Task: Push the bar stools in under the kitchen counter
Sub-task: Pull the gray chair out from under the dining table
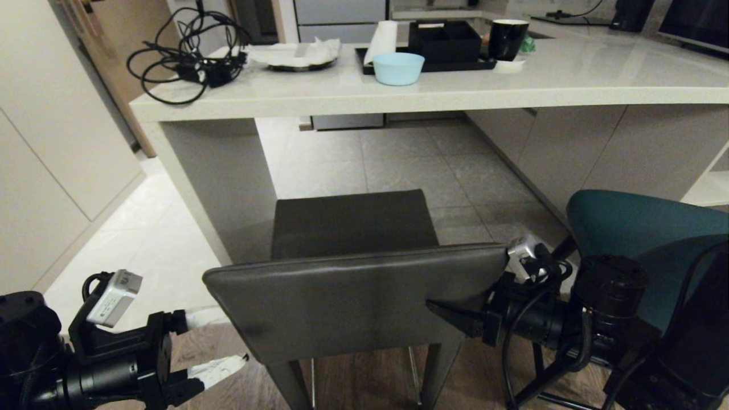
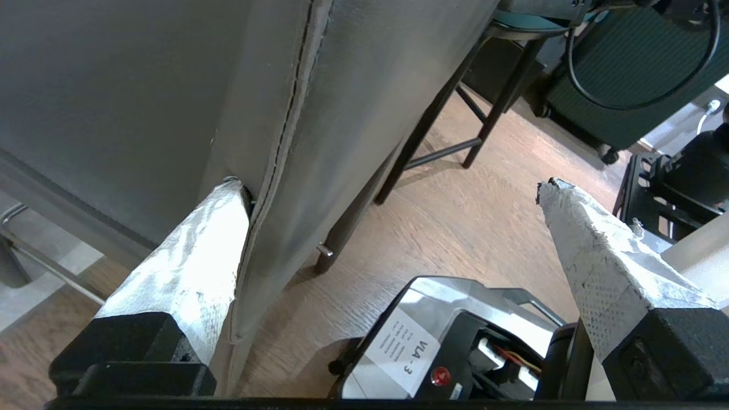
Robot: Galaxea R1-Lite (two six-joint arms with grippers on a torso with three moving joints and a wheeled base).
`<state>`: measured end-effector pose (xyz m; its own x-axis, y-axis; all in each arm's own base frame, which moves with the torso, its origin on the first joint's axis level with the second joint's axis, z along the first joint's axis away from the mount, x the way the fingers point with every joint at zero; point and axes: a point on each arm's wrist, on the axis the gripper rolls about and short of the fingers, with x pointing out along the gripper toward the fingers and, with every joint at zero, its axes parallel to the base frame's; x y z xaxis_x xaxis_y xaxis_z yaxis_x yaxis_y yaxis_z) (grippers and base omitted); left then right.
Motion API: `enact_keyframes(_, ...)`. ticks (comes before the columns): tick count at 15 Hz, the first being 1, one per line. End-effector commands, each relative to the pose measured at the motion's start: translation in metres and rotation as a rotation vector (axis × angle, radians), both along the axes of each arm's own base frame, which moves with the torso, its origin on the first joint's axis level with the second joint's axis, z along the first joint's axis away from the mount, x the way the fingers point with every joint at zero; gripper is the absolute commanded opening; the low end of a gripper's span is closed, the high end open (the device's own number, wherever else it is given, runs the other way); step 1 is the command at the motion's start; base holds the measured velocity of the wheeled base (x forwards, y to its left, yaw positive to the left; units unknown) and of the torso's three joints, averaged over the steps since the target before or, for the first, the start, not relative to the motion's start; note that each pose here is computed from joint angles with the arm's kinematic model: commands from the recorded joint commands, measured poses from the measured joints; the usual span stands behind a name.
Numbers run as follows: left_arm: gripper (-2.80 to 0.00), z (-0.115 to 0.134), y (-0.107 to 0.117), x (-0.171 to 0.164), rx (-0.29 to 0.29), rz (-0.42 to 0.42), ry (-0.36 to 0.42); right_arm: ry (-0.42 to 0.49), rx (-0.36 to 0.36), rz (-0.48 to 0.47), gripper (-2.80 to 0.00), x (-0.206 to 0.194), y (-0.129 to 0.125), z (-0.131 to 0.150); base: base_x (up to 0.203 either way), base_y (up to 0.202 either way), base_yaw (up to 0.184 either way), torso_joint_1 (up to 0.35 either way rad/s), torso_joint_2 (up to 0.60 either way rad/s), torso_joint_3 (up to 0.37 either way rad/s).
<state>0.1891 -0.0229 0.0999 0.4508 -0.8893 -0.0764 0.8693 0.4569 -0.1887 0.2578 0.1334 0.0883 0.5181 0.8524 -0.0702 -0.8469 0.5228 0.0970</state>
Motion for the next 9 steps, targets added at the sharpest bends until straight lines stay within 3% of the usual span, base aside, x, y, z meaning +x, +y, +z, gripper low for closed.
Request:
enact_keyframes(1, 0.00, 0.001, 0.000, -0.006, -0.001, -0.005, -0.005, -0.012, 0.006, 0.006, 0.00, -0.001, 0.001, 0.002, 0.000, 0.000, 0.000, 0.000, 0.00, 0.000)
enact_keyframes(9, 0.00, 0.004, -0.006, -0.018, -0.006, -0.040, -0.008, -0.006, 0.002, -0.006, 0.00, 0.009, 0.006, -0.005, 0.000, 0.000, 0.000, 0.000, 0.00, 0.000)
